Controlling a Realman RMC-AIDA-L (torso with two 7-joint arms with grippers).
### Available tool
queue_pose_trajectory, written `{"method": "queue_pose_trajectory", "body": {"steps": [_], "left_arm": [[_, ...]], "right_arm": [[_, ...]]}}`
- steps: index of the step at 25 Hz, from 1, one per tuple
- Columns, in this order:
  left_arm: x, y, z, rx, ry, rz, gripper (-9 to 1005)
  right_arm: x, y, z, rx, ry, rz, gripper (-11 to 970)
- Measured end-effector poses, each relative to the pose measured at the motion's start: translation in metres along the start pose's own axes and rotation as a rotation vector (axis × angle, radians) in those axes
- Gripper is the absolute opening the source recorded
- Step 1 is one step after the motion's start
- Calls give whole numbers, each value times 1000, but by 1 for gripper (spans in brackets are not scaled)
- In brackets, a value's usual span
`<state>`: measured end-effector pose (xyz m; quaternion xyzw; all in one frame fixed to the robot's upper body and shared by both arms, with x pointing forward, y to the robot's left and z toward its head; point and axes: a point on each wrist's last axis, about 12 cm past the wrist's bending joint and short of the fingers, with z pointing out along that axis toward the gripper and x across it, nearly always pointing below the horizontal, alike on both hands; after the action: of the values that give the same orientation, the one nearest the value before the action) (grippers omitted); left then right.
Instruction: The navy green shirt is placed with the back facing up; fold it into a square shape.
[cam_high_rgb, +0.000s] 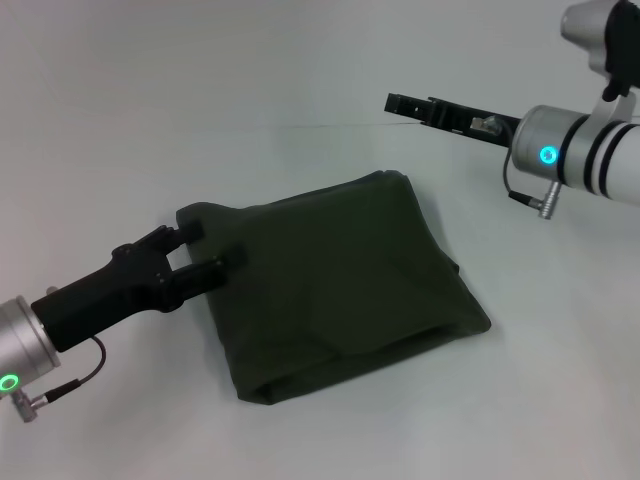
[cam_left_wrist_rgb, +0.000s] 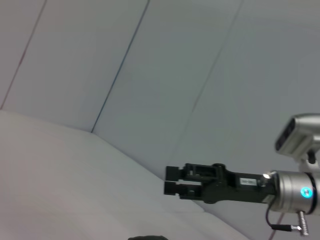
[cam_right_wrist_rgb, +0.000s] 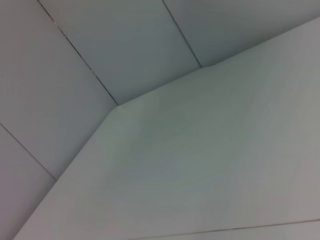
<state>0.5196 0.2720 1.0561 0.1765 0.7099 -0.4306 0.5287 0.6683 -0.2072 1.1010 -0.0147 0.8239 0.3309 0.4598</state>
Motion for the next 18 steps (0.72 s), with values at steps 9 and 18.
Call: {"method": "queue_pose_trajectory", "body": {"steps": [9,18], "left_arm": [[2,2,0,-30,-21,-56,937],[3,4,1,-44,-16,-60,936]], "right_arm": [[9,-12,-19,-47,125,17,711],[18,-32,-59,-127,307,89,710]]}}
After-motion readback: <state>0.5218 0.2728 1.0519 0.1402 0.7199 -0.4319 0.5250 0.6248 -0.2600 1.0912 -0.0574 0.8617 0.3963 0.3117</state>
